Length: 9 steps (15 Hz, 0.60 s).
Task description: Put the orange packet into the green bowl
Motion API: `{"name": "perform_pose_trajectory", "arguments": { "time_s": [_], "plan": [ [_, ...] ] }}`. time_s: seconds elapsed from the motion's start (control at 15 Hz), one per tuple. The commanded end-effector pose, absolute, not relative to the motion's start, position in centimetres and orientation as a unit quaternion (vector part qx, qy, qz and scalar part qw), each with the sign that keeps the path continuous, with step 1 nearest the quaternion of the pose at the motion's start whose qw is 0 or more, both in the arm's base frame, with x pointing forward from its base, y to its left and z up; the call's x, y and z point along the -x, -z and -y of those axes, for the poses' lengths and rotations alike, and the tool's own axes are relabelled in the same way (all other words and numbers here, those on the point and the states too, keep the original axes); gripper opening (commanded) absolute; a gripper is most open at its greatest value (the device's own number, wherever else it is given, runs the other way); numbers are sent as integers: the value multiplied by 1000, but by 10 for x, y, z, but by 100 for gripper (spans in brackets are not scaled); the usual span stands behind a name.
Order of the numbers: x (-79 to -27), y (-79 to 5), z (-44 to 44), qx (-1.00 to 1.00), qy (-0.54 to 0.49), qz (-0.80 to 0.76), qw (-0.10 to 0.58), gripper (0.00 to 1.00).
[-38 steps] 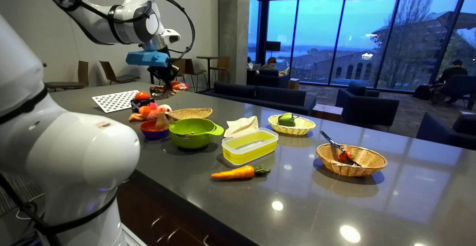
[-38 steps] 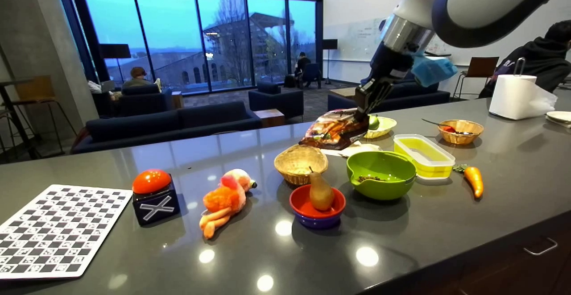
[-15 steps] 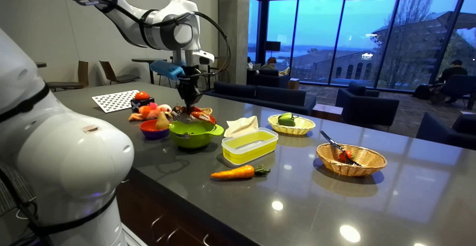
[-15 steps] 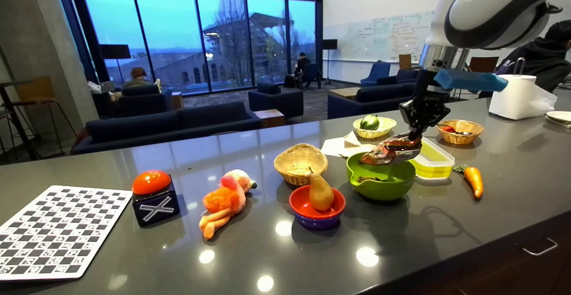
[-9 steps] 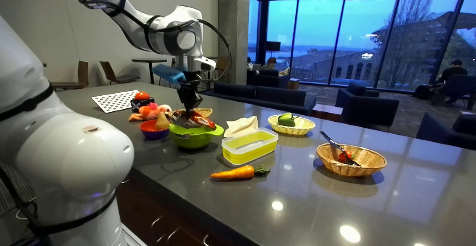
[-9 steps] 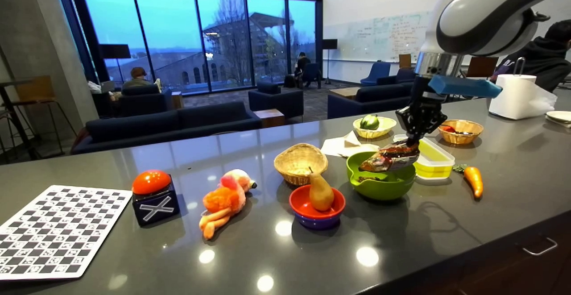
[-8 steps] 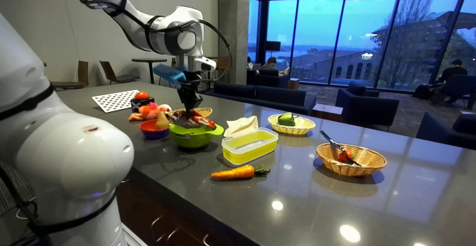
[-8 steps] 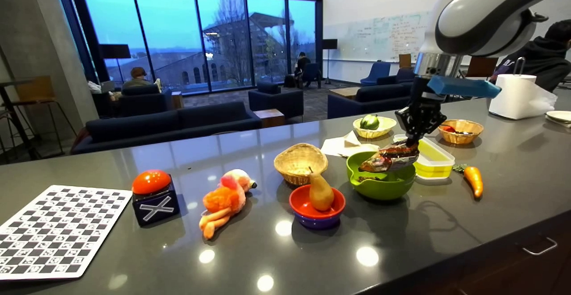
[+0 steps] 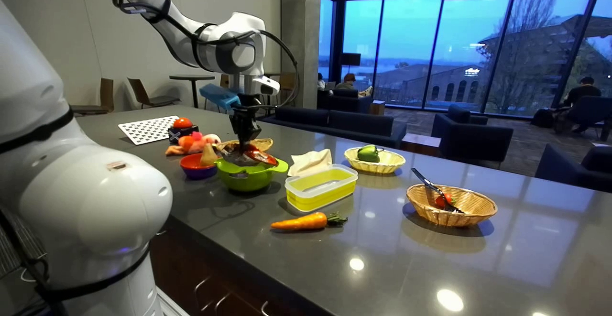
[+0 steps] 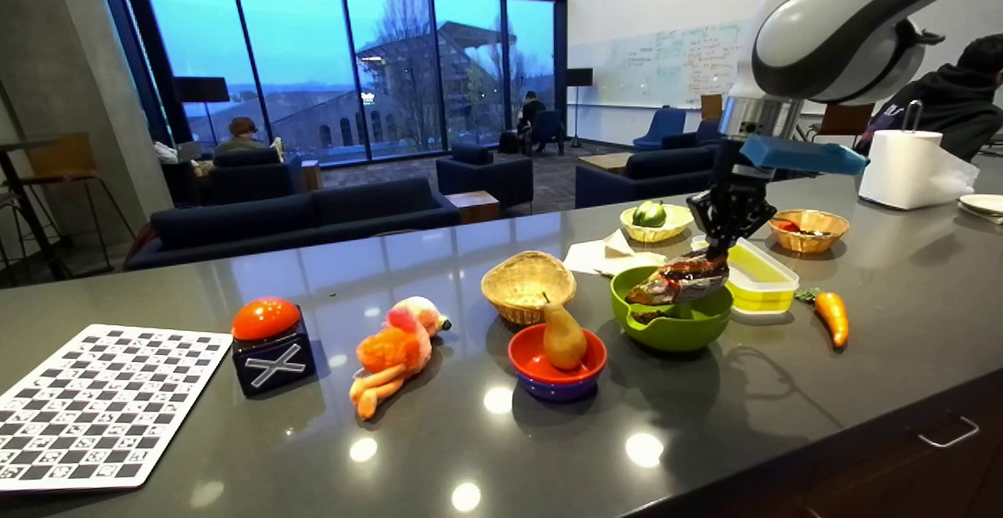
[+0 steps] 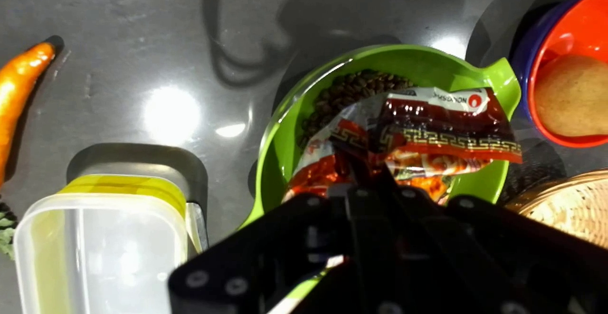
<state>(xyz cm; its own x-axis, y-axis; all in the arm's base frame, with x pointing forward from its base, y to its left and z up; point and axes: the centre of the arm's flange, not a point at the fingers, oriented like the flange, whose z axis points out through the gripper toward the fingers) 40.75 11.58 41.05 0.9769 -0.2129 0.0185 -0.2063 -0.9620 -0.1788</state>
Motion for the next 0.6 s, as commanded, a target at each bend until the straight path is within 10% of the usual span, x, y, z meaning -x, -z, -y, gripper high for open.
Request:
{"name": "perform_pose_trajectory", "arguments": {
  "time_s": [0.0,0.53],
  "plan": [
    [-410,-411,-121,987,1,-119,107,1],
    [-399,-401,-132,985,-12,-123,122,1]
  ]
}}
